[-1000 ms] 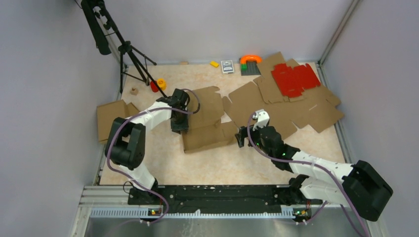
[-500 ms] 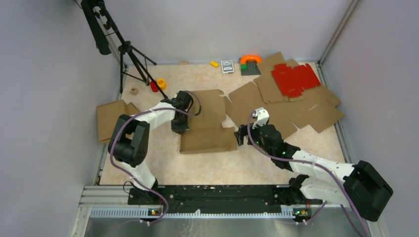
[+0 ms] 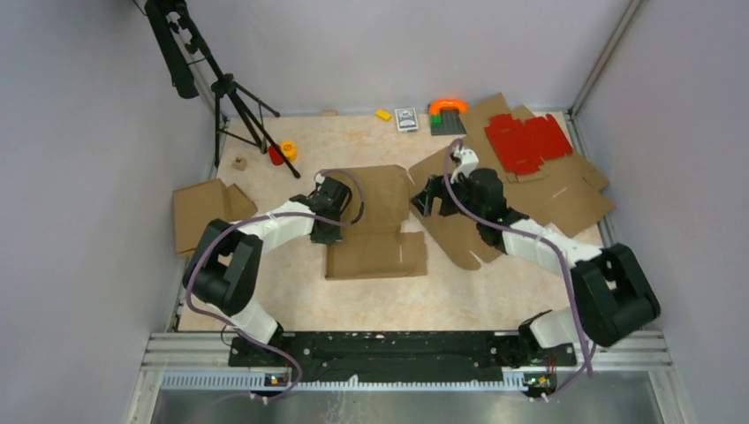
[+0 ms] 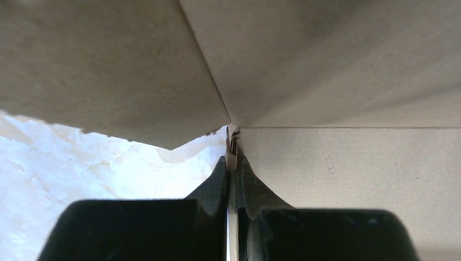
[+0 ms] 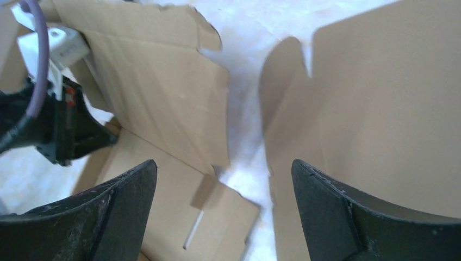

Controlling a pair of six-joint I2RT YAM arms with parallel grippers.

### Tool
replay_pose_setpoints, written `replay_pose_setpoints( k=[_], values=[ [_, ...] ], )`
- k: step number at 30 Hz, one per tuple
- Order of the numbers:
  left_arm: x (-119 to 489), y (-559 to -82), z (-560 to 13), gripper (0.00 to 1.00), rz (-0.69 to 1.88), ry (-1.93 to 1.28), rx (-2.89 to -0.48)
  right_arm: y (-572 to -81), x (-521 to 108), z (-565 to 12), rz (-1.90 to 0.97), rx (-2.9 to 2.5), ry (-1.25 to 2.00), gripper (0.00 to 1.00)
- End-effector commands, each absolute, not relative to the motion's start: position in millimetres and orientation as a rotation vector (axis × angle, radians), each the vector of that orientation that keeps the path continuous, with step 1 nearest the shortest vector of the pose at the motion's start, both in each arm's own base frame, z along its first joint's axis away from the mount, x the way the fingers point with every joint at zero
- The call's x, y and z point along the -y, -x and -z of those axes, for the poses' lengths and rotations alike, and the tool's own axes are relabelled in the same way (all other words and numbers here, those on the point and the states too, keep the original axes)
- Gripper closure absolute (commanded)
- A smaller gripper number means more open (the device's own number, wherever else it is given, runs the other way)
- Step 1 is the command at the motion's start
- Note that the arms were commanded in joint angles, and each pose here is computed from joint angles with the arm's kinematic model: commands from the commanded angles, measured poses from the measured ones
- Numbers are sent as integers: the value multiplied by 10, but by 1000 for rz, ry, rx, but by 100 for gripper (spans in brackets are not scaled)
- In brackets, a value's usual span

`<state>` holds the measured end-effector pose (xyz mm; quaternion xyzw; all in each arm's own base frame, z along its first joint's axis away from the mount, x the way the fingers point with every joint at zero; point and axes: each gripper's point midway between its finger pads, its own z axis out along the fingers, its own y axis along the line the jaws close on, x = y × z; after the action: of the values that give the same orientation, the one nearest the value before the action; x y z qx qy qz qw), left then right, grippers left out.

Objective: Fold the paper box

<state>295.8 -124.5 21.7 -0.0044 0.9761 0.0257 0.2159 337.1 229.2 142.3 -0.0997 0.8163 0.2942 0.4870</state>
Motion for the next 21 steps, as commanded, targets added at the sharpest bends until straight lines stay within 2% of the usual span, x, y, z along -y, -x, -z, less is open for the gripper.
replay_pose_setpoints(
  k=[1, 5, 9, 13, 15, 17, 21],
  values=[
    [1377, -3051, -332, 100, 33, -16, -2604, -3623, -2588, -1738, -970, -1927, 313, 9],
    [1432, -3035, -379, 100, 83, -64, -2560, -3927, -2649, -1880, -1173, -1884, 289, 9],
    [1459, -3036, -421, 100, 107, -98, -2540, -4096, -2851, -2052, -1322, -1816, 413, 9],
    [1491, -3036, -455, 99, 127, -122, -2529, -4058, -3046, -2053, -1482, -1777, 575, 12],
    [1501, -3049, -485, 93, 137, -114, -2521, -3914, -3164, -2033, -1563, -1762, 663, 14],
    [1517, -3056, -524, 80, 150, -103, -2513, -3773, -3254, -2015, -1573, -1756, 726, 18],
    [1551, -3070, -644, 62, 181, -85, -2496, -3632, -3374, -1808, -1456, -1835, 812, 27]
  ],
)
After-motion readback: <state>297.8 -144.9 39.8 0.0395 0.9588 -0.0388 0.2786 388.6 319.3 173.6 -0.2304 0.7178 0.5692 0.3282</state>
